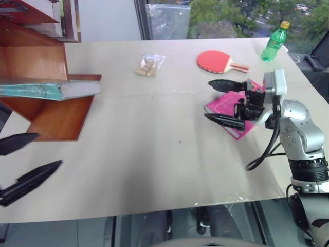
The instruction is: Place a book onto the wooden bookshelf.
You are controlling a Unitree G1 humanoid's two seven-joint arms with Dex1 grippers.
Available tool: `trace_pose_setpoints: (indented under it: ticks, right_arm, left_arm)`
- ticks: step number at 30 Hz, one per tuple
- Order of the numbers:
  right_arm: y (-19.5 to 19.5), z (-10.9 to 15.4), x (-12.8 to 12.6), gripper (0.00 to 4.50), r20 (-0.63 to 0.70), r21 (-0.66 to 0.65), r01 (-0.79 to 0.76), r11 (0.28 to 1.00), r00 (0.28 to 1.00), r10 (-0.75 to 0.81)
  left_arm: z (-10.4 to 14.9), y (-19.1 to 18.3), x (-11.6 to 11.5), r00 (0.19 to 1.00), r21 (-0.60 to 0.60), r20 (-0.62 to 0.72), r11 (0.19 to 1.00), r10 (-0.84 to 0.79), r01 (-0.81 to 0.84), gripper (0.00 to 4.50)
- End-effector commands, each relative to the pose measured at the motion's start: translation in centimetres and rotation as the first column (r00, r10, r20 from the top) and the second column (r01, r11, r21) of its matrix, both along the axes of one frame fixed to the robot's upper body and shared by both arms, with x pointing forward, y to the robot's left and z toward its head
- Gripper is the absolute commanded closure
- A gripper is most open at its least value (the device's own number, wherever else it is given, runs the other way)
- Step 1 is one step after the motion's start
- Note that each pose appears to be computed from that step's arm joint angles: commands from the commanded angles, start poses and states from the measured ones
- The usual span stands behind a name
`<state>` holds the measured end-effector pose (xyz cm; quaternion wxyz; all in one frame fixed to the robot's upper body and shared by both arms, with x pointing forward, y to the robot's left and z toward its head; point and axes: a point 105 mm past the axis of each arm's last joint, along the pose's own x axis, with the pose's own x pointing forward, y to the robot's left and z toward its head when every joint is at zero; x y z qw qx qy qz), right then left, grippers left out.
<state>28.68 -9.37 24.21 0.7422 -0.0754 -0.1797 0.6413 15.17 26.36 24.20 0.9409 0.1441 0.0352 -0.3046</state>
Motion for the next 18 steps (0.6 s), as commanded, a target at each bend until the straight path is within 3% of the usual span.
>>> trace_pose_setpoints:
  ticks: [1, 4, 6, 9, 15, 18]
  right_arm:
    - [-0.5, 1.1, -1.2, 0.0, 0.039, 0.007, 0.032, 0.999, 0.999, -0.032]
    - [-1.0, 1.2, -1.8, 0.0, 0.041, 0.004, 0.077, 0.997, 0.996, -0.077]
    - [-1.2, 1.3, -2.1, 0.0, 0.045, 0.003, 0.098, 0.995, 0.994, -0.098]
    - [-1.5, 1.7, -2.4, 0.0, 0.06, 0.002, 0.128, 0.992, 0.99, -0.128]
    - [-1.8, 2.2, -2.3, 0.0, 0.077, 0.01, 0.141, 0.99, 0.987, -0.141]
    - [-1.8, 2.2, -2.1, 0.0, 0.078, 0.014, 0.14, 0.99, 0.987, -0.141]
  left_arm:
    - [-1.1, -3.1, 4.1, 0.991, -0.051, 0.13, 0.999, 0.002, 0.004, 0.54]
    - [-0.6, -6.4, 8.6, 0.96, -0.154, 0.279, 0.988, 0.041, 0.002, 0.54]
    - [-0.4, -7.7, 10.4, 0.945, -0.227, 0.317, 0.974, 0.079, -0.005, 0.54]
    - [-0.9, -8.6, 12.8, 0.922, -0.325, 0.329, 0.941, 0.204, -0.093, 1.34]
    - [-1.7, -6.4, 13.7, 0.765, -0.4, 0.402, 0.848, 0.503, -0.348, 4.14]
    - [-0.6, -5.7, 13.6, 0.671, -0.382, 0.503, 0.837, 0.544, -0.392, 4.14]
